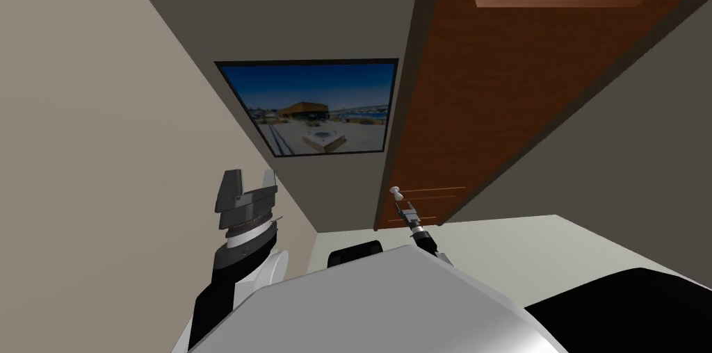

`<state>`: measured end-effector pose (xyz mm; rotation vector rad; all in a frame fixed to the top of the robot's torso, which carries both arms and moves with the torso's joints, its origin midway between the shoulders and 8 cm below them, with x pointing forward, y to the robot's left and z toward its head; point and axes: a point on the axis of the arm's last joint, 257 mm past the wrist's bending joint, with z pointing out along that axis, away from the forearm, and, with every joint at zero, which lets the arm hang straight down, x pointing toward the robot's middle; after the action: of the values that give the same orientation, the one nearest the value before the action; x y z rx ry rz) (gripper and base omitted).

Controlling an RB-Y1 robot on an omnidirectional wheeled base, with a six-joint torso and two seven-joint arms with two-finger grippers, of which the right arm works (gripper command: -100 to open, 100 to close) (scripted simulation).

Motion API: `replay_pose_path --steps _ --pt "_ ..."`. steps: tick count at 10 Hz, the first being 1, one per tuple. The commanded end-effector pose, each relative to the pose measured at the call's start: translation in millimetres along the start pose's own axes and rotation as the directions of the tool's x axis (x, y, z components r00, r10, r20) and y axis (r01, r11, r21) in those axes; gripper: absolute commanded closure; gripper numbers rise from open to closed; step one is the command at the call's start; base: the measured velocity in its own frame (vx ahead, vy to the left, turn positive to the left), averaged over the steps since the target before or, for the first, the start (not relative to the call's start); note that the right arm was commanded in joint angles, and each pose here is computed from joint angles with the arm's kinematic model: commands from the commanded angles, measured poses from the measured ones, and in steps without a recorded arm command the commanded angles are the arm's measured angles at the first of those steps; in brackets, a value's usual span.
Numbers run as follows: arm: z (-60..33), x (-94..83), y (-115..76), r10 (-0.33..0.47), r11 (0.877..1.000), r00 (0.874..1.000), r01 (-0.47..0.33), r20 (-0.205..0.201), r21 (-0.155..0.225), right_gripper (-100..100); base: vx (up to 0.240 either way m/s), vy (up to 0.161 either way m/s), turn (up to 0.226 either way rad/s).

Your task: Pull the door open

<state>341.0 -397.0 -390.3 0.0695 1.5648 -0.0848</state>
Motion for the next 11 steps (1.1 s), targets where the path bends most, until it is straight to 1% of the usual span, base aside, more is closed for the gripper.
replay_pose_path --steps 1,3,4,5,10,11 --pt "-4.3 -0.6 -10.7 0.005 1.000 1.000 -0.005 0.000 0.018 -100 0.203 -0.013 0.084" --pt "-11.0 1.3 -22.9 0.015 0.999 1.000 -0.015 0.001 0.043 -100 0.207 0.003 0.109" --pt "-8.0 1.6 -19.7 0.013 0.999 1.000 -0.013 -0.001 0.037 -100 0.085 -0.005 0.016" --pt "-8.0 1.6 -19.7 0.013 0.999 1.000 -0.013 -0.001 0.037 100 -0.008 -0.004 -0.025" --pt "-8.0 1.6 -19.7 0.013 0.999 1.000 -0.013 -0.001 0.037 100 -0.017 -0.002 0.001" --pt "-8.0 2.1 -21.2 0.047 0.998 0.999 -0.047 -0.001 0.041 100 -0.016 -0.006 0.028"
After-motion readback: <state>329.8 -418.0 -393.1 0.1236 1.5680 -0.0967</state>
